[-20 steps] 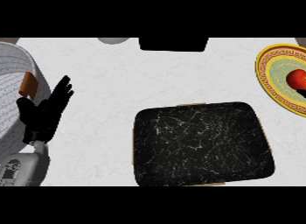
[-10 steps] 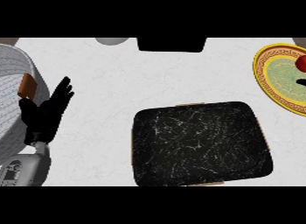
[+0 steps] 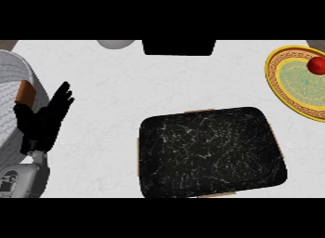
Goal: Pick the tomato from the tray and place it in the plate
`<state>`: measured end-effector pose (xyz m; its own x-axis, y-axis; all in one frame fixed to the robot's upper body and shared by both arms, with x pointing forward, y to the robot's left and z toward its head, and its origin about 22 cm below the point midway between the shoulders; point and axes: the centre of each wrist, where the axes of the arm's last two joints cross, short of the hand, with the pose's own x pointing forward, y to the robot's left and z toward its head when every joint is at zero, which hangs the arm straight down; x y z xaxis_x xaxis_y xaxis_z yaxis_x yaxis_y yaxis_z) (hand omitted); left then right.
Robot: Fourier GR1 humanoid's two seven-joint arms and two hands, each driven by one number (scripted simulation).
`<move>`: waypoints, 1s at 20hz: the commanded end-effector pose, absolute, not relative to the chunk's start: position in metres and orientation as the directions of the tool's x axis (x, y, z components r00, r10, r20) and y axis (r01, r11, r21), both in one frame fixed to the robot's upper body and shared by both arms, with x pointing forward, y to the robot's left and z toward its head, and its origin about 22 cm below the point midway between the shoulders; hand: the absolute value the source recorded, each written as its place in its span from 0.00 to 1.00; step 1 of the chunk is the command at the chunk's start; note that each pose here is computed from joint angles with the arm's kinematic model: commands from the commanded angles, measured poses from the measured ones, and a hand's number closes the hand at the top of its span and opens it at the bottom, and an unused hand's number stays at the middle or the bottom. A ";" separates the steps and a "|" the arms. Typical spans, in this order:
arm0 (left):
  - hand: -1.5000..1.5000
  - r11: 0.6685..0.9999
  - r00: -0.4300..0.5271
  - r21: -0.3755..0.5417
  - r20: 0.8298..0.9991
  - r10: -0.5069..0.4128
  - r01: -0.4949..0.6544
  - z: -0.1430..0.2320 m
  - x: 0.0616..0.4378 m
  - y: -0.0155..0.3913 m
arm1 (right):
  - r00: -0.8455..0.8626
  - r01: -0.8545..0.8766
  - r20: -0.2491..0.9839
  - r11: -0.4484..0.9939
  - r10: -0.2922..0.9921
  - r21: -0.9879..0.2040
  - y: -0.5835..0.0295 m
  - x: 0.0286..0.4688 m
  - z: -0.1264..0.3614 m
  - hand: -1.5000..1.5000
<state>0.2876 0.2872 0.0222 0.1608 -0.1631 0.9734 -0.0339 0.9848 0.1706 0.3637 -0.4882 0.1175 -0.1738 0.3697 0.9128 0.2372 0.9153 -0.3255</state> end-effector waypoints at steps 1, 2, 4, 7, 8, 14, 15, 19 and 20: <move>0.50 0.987 0.160 0.157 0.976 -0.150 -0.033 0.013 0.283 0.282 | -0.129 0.150 0.963 0.965 0.236 -0.216 -0.512 0.339 0.106 0.00; 0.50 0.985 0.152 0.172 0.974 -0.167 -0.024 0.022 0.280 0.289 | -0.136 0.153 0.965 0.968 0.222 -0.201 -0.513 0.344 0.123 0.00; 0.50 0.986 0.138 0.160 0.979 -0.153 -0.041 0.022 0.289 0.268 | -0.160 0.138 0.962 0.970 0.223 -0.202 -0.509 0.341 0.104 0.00; 0.50 0.986 0.144 0.164 0.976 -0.162 -0.007 0.026 0.285 0.275 | -0.186 0.190 0.946 0.954 0.267 -0.232 -0.522 0.329 0.105 0.00; 0.50 0.985 0.134 0.169 0.977 -0.165 -0.023 0.033 0.289 0.275 | -0.203 0.188 0.945 0.958 0.255 -0.217 -0.536 0.320 0.118 0.00; 0.50 0.986 0.141 0.166 0.977 -0.162 -0.018 0.027 0.293 0.275 | -0.204 0.192 0.941 0.954 0.269 -0.231 -0.548 0.296 0.096 0.00; 0.50 0.986 0.156 0.165 0.975 -0.160 -0.020 0.021 0.291 0.281 | -0.188 0.208 0.940 0.947 0.284 -0.245 -0.555 0.294 0.110 0.00; 0.50 0.984 0.127 0.175 0.977 -0.173 -0.006 0.021 0.288 0.263 | -0.174 0.262 0.931 0.927 0.320 -0.270 -0.554 0.291 0.101 0.00; 0.50 0.986 0.147 0.166 0.975 -0.164 0.002 0.016 0.279 0.275 | -0.178 0.244 0.936 0.935 0.305 -0.259 -0.561 0.285 0.107 0.00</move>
<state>0.2871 0.2736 0.0223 0.1433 -0.1647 0.9759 -0.0115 0.9857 0.1680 0.2957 -0.5510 0.1032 -0.1586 0.3095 0.9376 0.2512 0.9310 -0.2648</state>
